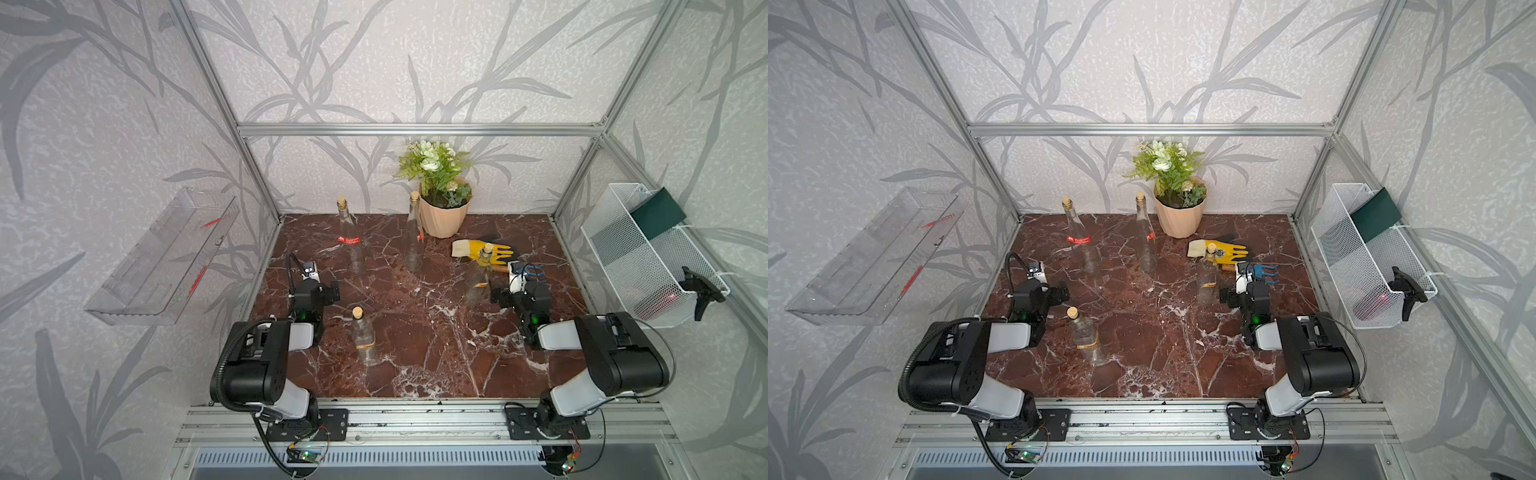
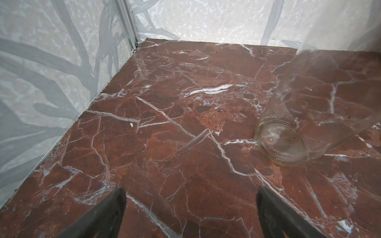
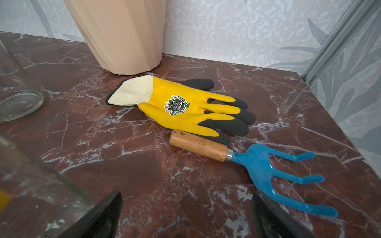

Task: Remove the label from the bottle
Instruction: Move the bottle to the center of the board.

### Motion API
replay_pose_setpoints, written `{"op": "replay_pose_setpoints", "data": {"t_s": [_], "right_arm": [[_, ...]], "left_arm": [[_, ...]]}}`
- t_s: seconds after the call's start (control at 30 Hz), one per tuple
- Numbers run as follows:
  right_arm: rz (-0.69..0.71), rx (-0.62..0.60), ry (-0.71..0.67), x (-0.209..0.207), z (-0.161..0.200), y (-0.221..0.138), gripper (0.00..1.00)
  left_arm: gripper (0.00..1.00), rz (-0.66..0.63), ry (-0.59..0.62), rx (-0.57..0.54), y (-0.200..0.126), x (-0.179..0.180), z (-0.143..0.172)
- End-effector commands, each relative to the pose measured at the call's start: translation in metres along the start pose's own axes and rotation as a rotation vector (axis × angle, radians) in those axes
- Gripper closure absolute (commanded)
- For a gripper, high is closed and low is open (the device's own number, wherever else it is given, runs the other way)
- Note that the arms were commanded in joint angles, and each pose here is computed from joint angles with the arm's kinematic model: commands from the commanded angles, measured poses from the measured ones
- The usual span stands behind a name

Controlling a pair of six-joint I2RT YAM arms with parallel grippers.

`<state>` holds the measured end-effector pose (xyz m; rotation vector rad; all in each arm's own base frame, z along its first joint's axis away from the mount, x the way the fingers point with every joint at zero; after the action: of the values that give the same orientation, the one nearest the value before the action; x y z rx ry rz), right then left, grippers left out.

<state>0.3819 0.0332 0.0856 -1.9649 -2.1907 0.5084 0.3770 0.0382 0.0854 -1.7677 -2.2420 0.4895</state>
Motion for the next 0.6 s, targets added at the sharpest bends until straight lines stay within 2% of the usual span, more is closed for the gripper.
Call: {"op": "replay_pose_setpoints", "data": {"t_s": [0.0, 0.57], "right_arm": [[0.003, -0.038, -0.003, -0.0010, -0.0115, 0.0029, 0.01], [0.003, -0.038, -0.003, -0.0011, -0.0114, 0.0030, 0.01]], "left_arm": [[0.01, 0.004, -0.009, -0.035, 0.0032, -0.0007, -0.0128], [0.01, 0.009, -0.004, -0.031, 0.0032, -0.0016, -0.0120]]}}
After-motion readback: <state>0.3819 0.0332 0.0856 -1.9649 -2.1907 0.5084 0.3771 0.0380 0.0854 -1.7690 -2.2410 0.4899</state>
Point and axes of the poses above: each gripper's point midway between its finger pads, its own y axis out along the fingers, its own x axis along the line the jaws close on, z = x × y, the point moved 1 cm from there along -y, back along the fingers, and after that the axes turned 3 degrees about -y, right-handed, at the moved point
